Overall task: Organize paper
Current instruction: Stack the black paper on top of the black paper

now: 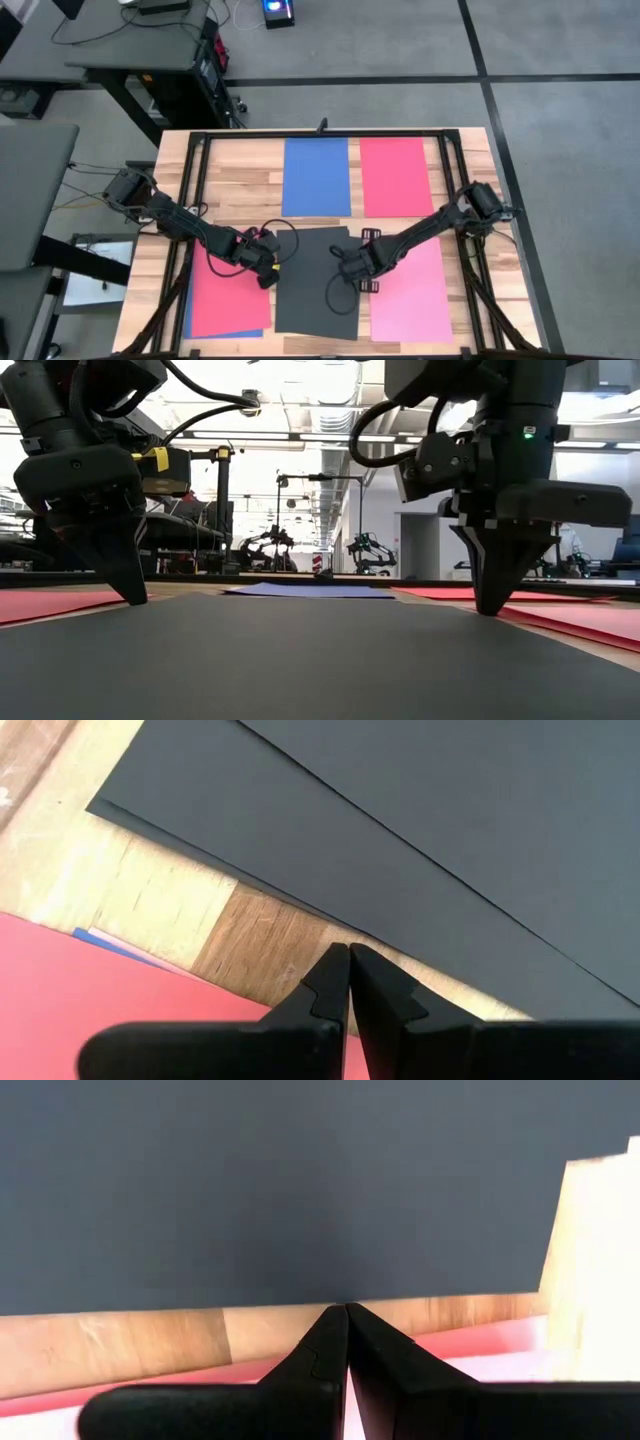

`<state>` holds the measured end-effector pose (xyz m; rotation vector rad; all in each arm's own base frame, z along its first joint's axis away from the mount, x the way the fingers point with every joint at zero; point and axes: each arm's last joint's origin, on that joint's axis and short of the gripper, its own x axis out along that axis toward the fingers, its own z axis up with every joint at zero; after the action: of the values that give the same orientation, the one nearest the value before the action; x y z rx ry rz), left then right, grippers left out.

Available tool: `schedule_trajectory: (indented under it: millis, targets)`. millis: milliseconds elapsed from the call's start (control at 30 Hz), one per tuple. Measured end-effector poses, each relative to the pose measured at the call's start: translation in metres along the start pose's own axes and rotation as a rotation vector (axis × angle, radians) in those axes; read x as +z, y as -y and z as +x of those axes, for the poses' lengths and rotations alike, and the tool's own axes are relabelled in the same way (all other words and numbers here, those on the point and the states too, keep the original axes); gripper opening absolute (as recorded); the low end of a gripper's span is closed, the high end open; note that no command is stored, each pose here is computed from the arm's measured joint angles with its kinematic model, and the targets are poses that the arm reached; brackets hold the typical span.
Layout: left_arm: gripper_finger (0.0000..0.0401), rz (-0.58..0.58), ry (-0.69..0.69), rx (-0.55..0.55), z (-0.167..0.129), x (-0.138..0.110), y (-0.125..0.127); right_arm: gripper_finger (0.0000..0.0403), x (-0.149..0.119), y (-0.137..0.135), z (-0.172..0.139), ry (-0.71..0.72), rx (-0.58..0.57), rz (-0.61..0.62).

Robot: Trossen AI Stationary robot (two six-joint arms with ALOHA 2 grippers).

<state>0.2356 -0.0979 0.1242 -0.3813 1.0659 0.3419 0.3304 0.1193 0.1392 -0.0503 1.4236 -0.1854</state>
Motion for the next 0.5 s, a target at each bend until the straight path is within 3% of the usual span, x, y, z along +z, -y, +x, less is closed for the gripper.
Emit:
schedule_trajectory:
  millis: [500]
  targets:
    - [0.0, 0.067, -0.042, -0.012, 0.002, 0.005, -0.006, 0.0, 0.008, 0.021, 0.014, 0.008, 0.042, 0.019]
